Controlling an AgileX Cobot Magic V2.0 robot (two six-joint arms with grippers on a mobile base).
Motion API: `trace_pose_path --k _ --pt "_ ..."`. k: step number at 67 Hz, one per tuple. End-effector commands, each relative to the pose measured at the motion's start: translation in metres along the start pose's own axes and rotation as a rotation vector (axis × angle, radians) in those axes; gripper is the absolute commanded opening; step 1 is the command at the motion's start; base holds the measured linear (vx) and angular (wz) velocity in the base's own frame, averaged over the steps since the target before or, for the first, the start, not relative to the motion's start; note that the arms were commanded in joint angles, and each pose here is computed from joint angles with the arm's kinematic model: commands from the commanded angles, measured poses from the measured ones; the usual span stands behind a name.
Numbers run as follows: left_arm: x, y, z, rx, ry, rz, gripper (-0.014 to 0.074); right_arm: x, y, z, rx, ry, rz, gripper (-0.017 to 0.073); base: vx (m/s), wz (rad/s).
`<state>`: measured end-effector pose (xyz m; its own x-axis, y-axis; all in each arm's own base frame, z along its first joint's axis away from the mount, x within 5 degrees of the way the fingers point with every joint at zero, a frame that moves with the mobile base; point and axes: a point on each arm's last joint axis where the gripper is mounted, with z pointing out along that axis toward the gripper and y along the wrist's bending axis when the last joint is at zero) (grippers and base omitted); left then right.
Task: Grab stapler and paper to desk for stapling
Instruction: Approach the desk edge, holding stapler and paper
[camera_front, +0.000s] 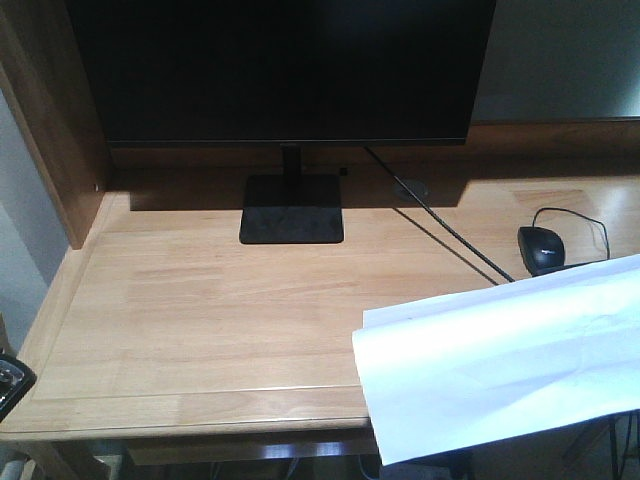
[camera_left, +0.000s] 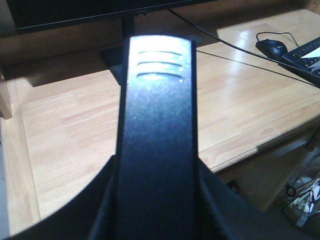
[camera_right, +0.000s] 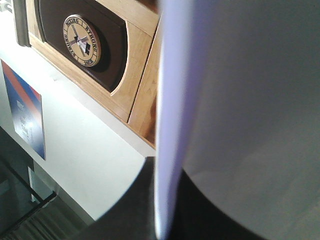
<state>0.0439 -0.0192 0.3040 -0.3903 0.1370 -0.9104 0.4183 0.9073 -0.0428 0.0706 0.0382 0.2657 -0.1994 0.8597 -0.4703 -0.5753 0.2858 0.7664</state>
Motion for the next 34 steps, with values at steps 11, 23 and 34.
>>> trace_pose_path --k 11,23,34 --pt "-0.0171 -0.0016 -0.0048 0.017 -0.126 0.002 -0.0007 -0.0051 0.0118 0.0043 -0.077 -0.018 -0.004 -0.0006 0.00 0.00" --pt "-0.0171 -0.0027 -0.0048 0.032 -0.127 -0.033 -0.0007 -0.0051 0.0118 0.0043 -0.077 -0.018 -0.004 -0.0006 0.00 0.00" --pt "-0.0237 -0.0033 -0.0061 0.040 -0.169 -0.050 -0.0007 -0.0051 0.0118 0.0043 -0.077 -0.018 -0.004 -0.0006 0.00 0.00"
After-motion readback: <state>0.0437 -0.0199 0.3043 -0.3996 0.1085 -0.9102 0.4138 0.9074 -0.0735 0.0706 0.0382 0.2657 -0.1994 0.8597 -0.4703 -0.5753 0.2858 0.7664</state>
